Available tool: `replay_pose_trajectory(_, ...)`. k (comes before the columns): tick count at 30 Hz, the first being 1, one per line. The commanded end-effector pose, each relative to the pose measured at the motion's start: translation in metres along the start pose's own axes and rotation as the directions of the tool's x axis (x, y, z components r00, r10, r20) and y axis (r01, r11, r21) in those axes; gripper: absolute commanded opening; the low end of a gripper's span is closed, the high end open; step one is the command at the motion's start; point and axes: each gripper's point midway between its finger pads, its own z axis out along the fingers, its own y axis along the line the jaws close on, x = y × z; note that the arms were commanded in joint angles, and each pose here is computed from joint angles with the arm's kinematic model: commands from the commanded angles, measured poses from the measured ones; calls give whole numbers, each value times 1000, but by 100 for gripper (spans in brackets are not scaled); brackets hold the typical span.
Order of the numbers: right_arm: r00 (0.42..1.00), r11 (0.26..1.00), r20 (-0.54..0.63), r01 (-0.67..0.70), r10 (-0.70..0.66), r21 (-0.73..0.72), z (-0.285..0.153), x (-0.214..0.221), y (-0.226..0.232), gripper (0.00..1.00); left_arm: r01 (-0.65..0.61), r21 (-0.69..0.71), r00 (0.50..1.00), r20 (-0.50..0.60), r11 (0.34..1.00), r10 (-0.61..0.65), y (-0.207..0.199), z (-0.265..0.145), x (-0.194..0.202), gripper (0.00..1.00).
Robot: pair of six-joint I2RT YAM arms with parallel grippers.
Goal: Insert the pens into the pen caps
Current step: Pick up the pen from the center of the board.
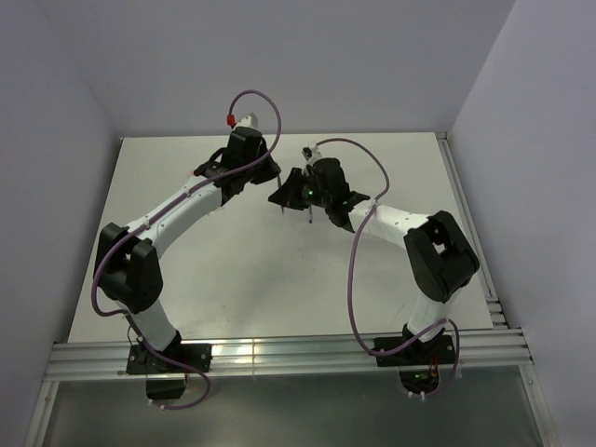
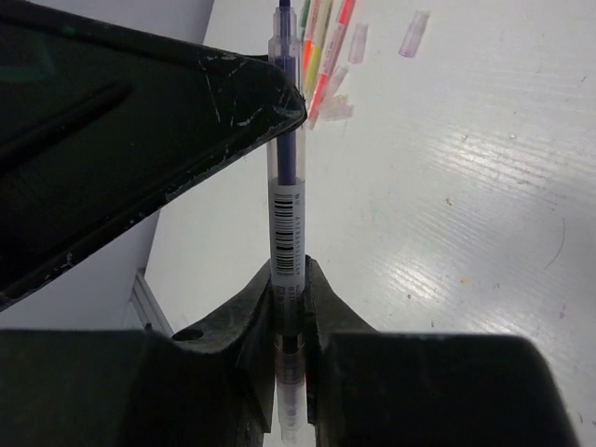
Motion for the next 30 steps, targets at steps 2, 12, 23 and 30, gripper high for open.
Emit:
replay_pose_trajectory(2,997,997,39,73,-72,-25,-13,-16,22,0,-16,40,997,75,999,13,-16,-23,-22,22)
replay_pose_trajectory(12,995,995,21,100,-101,20,-36,-5,7,0,-107,-56,981,155,993,115,13,-51,-56,59)
replay_pose_trajectory(23,993,990,-21,114,-113,87,-65,13,-15,0,-171,-320,984,-13,932,176,121,54,-55,43)
replay_pose_trajectory(30,993,990,-52,109,-105,86,-65,19,-24,0,-240,-392,971,-75,888,229,150,94,-73,39)
